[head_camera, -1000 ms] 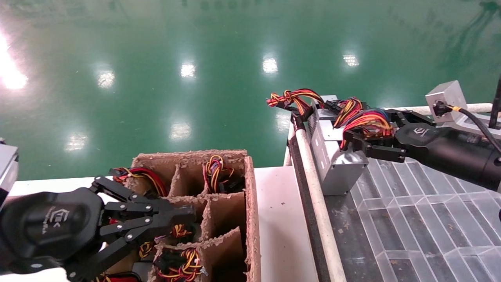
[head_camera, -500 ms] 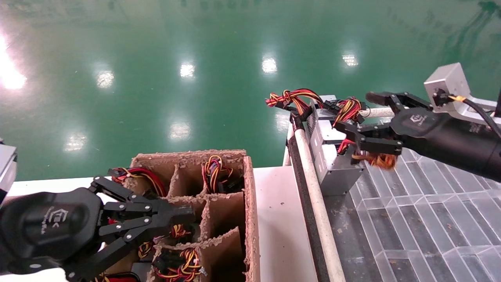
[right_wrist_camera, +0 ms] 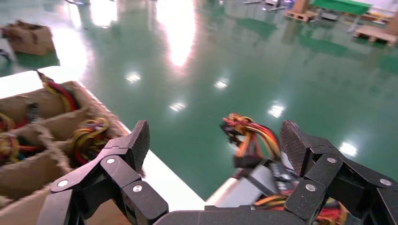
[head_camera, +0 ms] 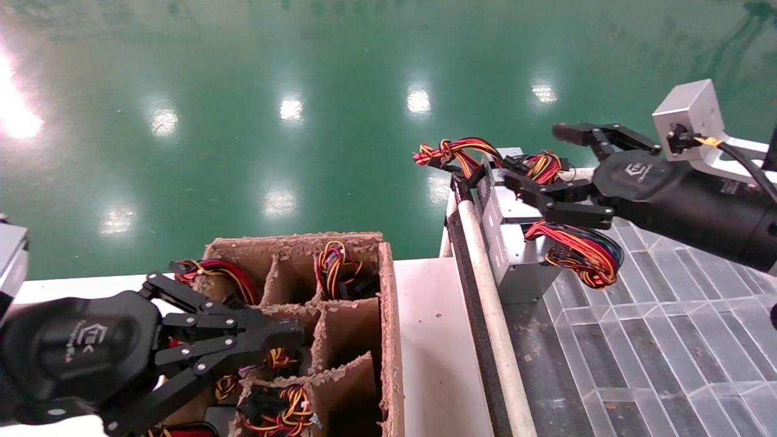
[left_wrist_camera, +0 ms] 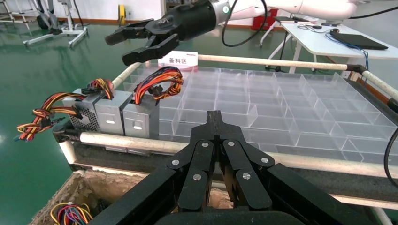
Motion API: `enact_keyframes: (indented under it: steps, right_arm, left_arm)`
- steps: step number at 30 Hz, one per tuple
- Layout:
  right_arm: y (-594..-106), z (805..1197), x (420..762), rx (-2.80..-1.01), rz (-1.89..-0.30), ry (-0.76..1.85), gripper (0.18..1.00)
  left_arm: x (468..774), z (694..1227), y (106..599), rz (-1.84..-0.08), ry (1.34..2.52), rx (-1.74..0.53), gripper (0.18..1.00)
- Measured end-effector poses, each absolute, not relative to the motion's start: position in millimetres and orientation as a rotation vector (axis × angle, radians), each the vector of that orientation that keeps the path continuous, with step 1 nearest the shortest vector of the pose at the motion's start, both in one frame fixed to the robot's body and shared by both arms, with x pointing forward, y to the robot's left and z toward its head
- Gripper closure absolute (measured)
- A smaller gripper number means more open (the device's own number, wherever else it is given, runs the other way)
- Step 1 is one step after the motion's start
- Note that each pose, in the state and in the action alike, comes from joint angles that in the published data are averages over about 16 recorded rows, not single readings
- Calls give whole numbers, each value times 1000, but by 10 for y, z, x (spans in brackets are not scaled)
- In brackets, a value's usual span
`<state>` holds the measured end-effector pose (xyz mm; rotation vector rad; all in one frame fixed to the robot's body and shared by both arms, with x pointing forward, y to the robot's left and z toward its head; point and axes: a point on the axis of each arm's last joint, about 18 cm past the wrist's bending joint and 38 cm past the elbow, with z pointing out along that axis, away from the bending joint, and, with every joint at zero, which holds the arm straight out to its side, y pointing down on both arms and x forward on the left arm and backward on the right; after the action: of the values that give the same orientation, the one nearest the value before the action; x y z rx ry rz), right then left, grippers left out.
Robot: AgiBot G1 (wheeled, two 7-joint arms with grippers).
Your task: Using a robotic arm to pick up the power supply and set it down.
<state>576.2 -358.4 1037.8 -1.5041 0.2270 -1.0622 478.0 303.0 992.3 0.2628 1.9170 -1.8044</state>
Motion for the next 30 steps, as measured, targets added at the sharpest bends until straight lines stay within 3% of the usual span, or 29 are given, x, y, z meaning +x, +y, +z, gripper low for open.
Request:
enact_keyframes:
  steps: [19,30]
  right_arm:
    - [-3298,10256,5465,-1537,-878,73,178]
    - [-3175,10171,5266,-1554,-775,-18,178]
  left_arm:
    - [4780,9923,3030,-1804,1917,263,987]
    - [4780,9923,3030,-1804,1917,263,912]
